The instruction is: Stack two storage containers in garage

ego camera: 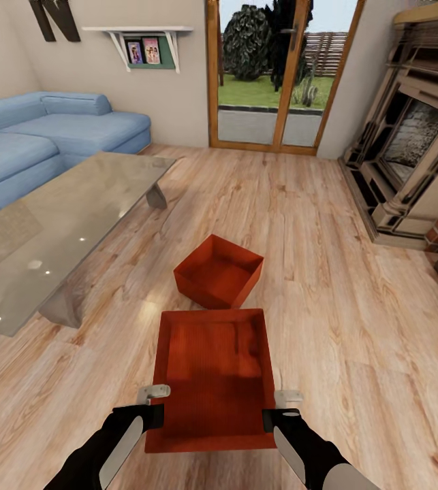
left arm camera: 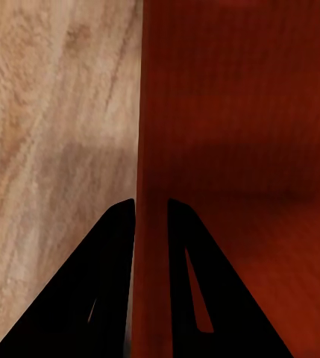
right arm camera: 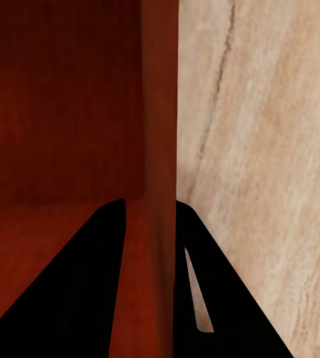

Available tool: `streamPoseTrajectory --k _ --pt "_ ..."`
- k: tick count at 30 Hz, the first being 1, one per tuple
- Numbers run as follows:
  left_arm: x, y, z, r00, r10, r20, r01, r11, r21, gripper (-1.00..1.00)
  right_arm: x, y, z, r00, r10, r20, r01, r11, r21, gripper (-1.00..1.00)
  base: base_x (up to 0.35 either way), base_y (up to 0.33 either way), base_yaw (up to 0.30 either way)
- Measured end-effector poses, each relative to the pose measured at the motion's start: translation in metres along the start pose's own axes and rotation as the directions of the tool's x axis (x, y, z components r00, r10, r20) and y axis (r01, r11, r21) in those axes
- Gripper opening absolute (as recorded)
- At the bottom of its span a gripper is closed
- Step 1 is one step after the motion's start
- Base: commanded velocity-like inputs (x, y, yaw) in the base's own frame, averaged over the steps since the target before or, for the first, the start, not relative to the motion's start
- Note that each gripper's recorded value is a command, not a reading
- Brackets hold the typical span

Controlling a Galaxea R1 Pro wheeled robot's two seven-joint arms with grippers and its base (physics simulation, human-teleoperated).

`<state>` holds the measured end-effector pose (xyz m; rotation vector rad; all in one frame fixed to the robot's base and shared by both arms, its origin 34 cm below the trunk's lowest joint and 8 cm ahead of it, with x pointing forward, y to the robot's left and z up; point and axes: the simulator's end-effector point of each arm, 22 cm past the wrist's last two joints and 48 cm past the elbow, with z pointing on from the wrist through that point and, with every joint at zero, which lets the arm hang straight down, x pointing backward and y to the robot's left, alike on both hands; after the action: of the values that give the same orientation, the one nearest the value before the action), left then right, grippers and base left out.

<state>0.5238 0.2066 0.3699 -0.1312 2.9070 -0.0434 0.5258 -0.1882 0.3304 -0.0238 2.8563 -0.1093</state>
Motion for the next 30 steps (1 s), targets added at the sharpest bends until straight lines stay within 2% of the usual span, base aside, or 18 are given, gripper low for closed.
streamPoseTrajectory --k 30 --pt "-0.019 -0.002 -0.016 0.999 0.002 0.048 -0.002 1.0 0.004 -1.0 -0.022 -0.002 -0.014 0.999 0.004 0.048 -0.004 1.0 0.001 -1.0 0.0 0.0 0.0"
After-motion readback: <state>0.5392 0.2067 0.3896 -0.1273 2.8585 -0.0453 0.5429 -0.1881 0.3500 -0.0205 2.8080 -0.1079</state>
